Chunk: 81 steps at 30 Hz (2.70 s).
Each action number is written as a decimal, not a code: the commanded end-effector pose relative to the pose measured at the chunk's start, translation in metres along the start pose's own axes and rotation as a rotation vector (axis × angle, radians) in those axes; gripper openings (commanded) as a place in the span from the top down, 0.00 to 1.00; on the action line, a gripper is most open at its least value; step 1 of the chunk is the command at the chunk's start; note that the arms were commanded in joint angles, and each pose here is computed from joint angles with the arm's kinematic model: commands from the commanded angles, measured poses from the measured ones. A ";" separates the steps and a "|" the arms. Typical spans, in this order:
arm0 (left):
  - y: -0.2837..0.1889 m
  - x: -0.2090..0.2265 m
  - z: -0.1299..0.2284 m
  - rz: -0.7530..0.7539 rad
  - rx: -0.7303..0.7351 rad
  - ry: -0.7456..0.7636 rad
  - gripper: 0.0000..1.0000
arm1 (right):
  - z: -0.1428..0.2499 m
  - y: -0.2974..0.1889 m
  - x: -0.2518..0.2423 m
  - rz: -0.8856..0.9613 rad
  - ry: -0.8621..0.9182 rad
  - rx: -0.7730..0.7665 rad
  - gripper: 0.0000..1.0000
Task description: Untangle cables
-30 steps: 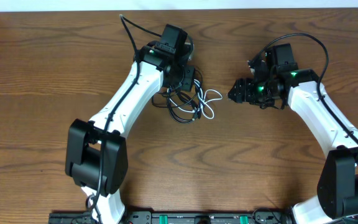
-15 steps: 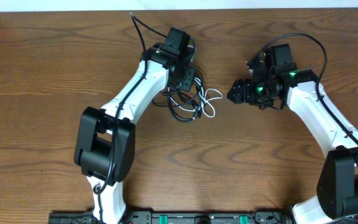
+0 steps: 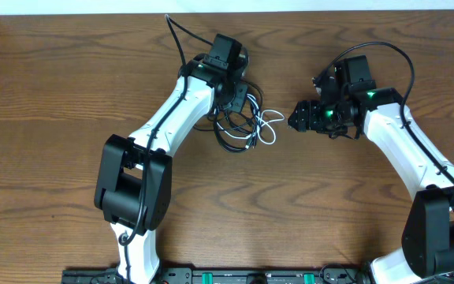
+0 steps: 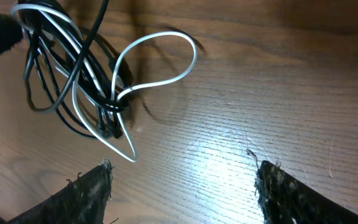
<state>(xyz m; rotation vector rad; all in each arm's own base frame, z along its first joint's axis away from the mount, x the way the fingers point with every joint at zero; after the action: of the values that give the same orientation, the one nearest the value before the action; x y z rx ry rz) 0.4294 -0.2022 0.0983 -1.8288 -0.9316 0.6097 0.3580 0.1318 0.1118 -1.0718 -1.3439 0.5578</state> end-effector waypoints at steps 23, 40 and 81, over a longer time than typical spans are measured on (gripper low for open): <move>0.071 0.005 0.021 -0.001 0.050 -0.021 0.75 | 0.003 0.005 0.001 0.009 -0.043 0.009 0.25; 0.093 -0.012 0.053 0.016 0.086 0.001 0.68 | 0.003 0.005 0.001 0.009 -0.043 0.009 0.25; -0.117 -0.075 -0.009 0.347 -0.248 -0.031 0.92 | -0.004 -0.050 0.114 -0.483 -0.238 0.025 0.42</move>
<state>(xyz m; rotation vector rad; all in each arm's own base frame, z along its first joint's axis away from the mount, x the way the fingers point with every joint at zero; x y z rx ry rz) 0.3545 -0.2336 0.2024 -2.2104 -0.7440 0.6914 0.3748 0.1994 0.1974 -0.6373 -1.7815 0.3859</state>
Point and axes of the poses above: each gripper's point midway between its finger pads, its own y axis out along the fingers, its own x axis along the line the jaws close on, z = x × y, the point moved 2 cm from there along -y, back along the fingers, and after that the axes turned 15 degrees about y, right-handed, at the moved point
